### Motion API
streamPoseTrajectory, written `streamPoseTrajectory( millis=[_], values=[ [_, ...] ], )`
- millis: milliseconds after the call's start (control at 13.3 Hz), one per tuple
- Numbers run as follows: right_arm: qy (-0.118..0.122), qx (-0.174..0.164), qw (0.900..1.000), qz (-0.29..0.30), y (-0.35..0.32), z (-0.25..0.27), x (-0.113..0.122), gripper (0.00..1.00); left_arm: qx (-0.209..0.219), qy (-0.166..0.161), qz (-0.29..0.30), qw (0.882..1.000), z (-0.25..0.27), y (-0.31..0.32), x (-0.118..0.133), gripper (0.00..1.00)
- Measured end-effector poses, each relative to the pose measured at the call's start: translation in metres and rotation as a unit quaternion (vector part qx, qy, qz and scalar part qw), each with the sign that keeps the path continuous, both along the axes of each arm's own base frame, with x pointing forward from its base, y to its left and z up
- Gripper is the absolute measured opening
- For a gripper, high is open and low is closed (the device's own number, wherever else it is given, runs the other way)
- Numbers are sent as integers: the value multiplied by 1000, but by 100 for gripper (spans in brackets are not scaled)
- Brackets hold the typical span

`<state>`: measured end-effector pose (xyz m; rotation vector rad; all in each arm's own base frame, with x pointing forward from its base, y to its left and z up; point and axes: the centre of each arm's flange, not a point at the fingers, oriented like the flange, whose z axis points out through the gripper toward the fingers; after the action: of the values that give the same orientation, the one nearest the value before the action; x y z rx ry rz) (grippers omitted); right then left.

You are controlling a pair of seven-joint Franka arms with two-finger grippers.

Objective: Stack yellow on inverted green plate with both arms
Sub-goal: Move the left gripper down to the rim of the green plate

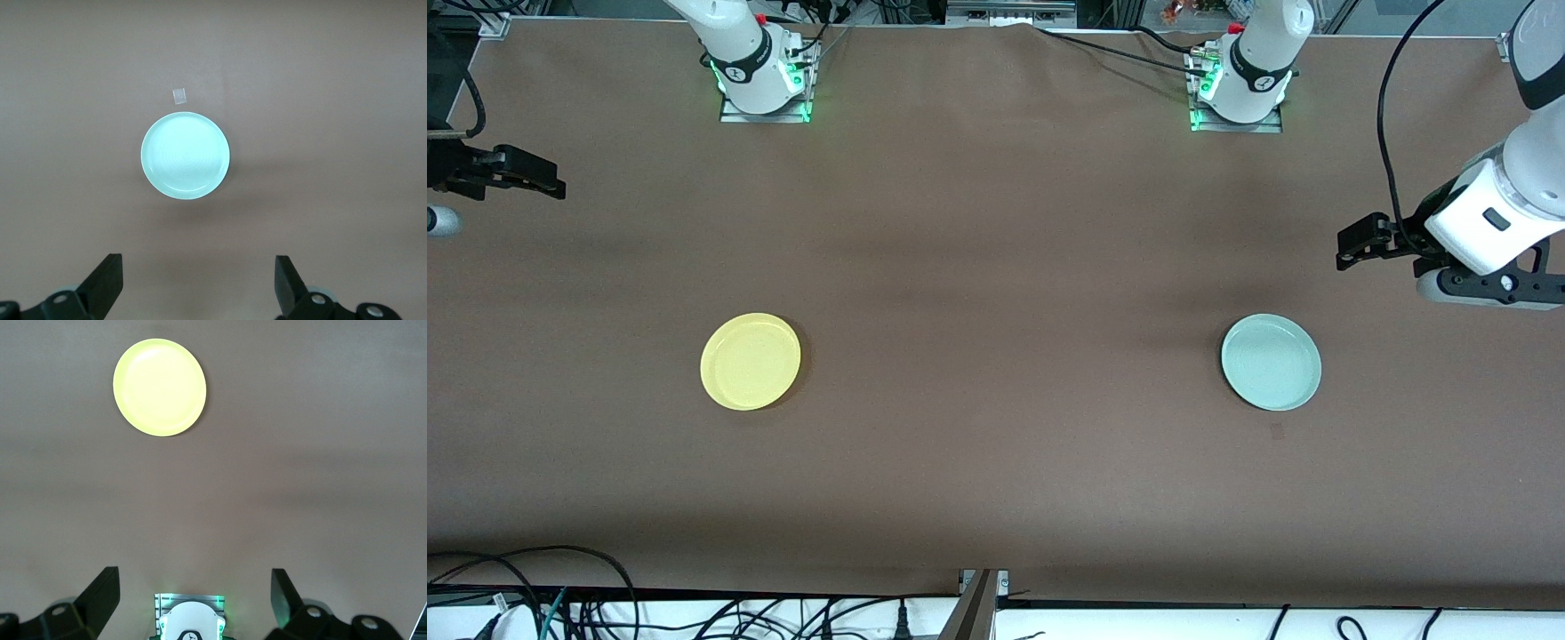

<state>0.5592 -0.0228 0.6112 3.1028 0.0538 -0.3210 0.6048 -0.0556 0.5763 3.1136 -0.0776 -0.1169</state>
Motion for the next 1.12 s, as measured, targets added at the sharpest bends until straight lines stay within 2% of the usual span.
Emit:
streamPoseTrajectory(
  millis=[375,1124],
  values=[
    [-1,0,1000,0,0,0,0,100,1,13,0,1000,-15,1,6,100],
    [-4,0,1000,0,0,-1,2,100,14,87,-3,996,-95,15,27,100]
  ],
)
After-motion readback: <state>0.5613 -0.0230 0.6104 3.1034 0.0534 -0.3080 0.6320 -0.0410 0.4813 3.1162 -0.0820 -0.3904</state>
